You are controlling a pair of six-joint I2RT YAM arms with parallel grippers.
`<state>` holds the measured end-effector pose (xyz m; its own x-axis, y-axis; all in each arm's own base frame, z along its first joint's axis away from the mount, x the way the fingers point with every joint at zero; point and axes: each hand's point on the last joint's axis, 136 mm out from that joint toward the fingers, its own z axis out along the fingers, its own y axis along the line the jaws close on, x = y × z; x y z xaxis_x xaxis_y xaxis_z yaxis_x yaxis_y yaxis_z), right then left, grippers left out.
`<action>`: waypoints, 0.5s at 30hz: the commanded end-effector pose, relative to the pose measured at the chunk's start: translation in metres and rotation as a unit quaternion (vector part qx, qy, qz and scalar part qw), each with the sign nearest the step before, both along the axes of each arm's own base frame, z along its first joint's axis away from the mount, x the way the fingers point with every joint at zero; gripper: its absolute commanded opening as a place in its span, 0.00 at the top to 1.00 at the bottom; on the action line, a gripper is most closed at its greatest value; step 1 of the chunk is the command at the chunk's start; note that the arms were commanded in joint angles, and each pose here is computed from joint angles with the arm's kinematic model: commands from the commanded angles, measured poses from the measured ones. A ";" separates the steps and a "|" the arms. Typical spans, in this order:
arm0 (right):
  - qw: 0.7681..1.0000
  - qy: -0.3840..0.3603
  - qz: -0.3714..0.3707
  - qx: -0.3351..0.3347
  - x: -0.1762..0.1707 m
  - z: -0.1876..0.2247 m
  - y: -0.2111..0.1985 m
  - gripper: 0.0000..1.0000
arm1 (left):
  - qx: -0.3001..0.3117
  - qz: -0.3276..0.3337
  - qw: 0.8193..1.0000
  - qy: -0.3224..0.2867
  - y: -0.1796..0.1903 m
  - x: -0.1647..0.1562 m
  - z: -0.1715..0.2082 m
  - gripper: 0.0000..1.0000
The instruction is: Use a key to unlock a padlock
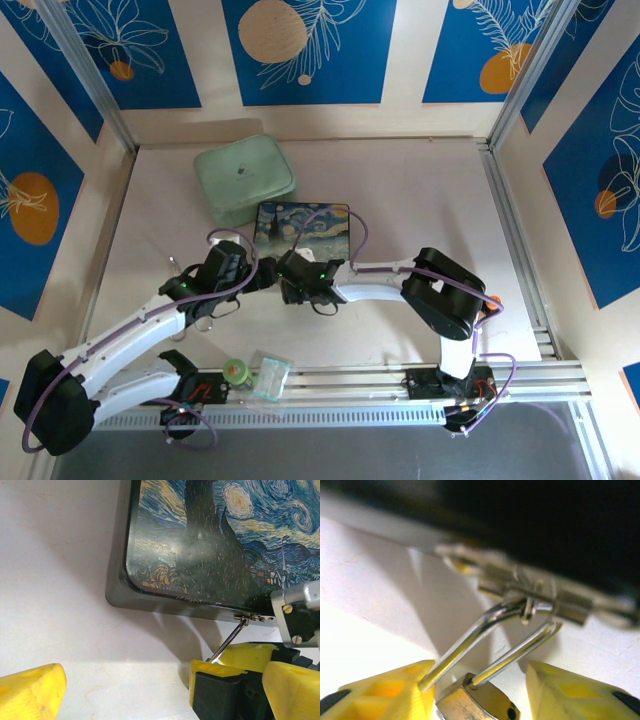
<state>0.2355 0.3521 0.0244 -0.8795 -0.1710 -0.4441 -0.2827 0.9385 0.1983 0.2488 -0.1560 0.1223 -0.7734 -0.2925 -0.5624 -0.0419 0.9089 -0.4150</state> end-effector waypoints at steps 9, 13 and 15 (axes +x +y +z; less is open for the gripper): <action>0.999 0.012 -0.010 -0.035 -0.011 -0.009 -0.021 0.61 | -0.012 0.006 1.000 -0.007 0.000 0.004 0.000 0.00; 0.999 0.009 -0.014 -0.048 -0.011 -0.008 -0.030 0.61 | -0.009 0.004 1.000 -0.005 0.000 0.005 -0.001 0.00; 0.998 0.009 -0.018 -0.052 -0.012 -0.008 -0.036 0.61 | -0.010 0.003 1.000 -0.005 -0.001 0.005 -0.001 0.00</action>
